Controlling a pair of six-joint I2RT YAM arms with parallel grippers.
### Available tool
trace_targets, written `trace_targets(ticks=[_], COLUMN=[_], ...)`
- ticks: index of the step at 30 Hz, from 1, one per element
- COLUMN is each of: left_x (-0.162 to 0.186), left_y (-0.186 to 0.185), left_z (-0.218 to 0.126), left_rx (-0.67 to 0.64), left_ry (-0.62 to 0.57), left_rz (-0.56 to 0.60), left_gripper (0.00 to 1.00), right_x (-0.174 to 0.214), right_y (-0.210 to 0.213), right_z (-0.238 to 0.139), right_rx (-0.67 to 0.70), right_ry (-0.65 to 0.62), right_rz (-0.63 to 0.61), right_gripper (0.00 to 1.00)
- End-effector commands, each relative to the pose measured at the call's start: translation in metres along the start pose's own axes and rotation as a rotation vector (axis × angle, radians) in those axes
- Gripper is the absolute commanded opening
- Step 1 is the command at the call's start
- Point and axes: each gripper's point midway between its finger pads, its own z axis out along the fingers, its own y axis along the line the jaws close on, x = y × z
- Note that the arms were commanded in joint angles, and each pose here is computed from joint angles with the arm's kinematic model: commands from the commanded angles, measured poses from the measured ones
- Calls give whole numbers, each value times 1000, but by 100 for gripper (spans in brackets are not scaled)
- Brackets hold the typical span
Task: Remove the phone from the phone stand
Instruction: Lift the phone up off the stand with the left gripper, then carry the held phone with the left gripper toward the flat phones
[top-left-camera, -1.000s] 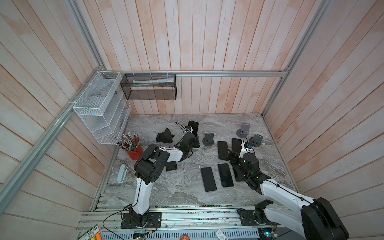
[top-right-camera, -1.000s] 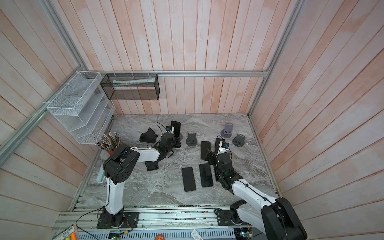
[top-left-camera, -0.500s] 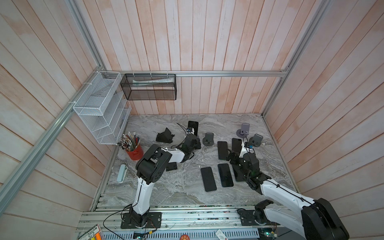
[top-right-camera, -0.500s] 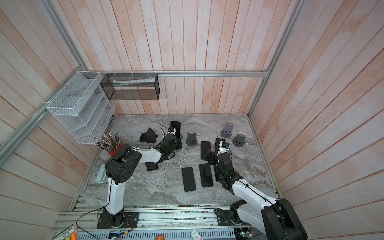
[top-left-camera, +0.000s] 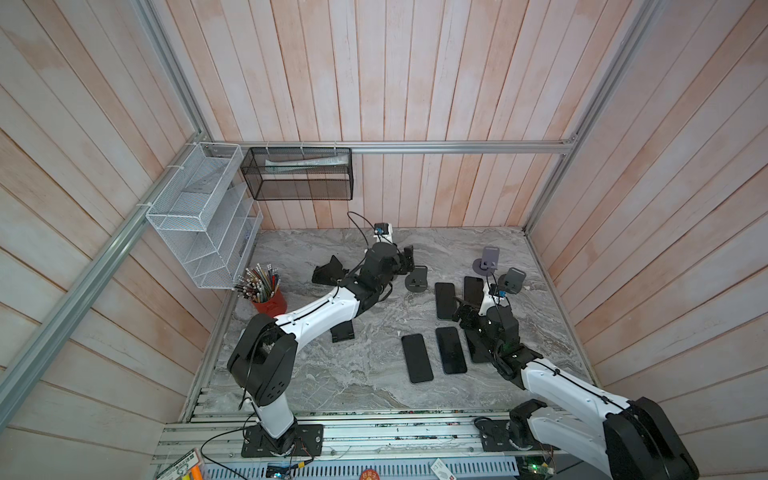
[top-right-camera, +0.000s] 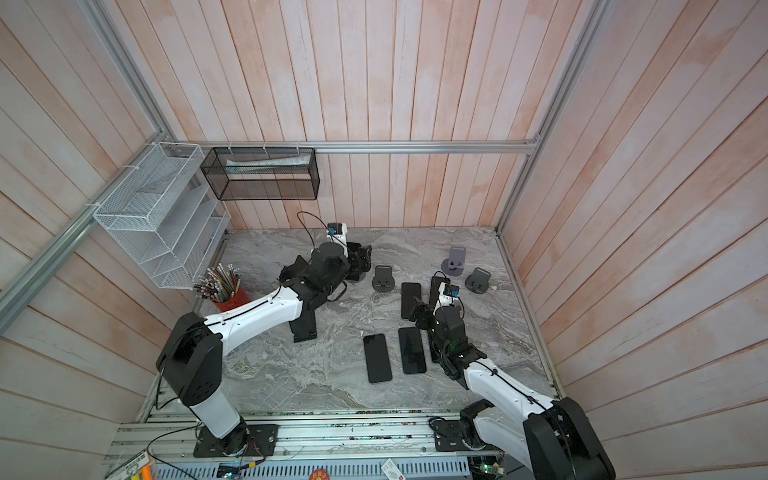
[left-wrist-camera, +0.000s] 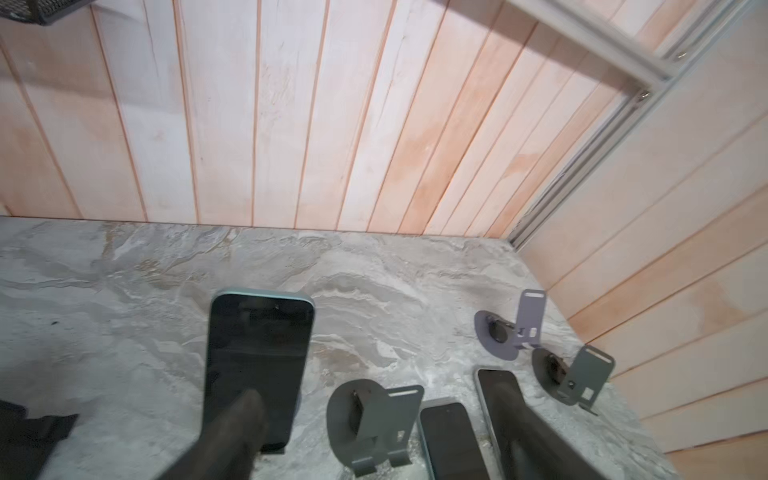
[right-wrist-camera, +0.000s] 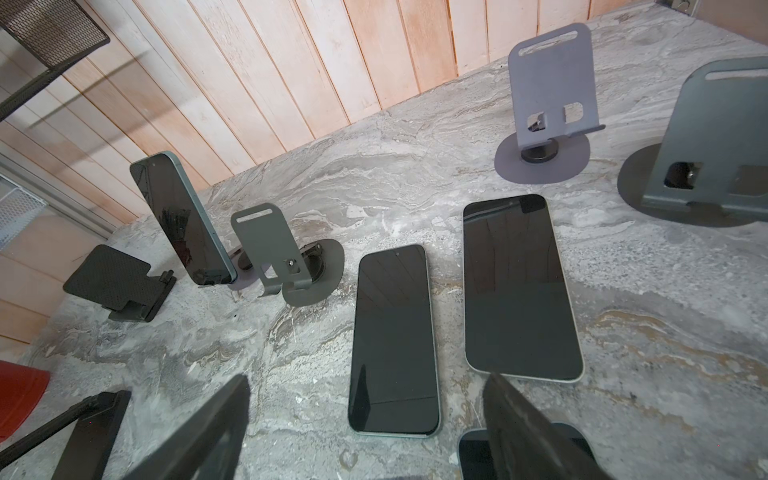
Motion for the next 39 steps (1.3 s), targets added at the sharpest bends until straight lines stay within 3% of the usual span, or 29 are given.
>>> trace_targets(ticks=[1, 5, 12, 19, 39], left_x=[43, 38, 34, 35, 57], left_y=[38, 42, 51, 61, 70], left_z=[19, 37, 59, 65, 89], left_rx=[-151, -196, -216, -271, -241], left_ry=[252, 319, 394, 398, 413], left_rz=[143, 221, 245, 254, 226], left_gripper=[100, 100, 100, 100, 100], right_x=[2, 0, -3, -3, -3], right_y=[0, -1, -3, -2, -3], right_z=[-1, -2, -4, -4, -4], right_rx=[0, 8, 16, 14, 17], right_ry=[-1, -6, -18, -18, -18], right_rz=[-4, -10, -10, -10, -12], right_gripper=[91, 93, 96, 96, 97])
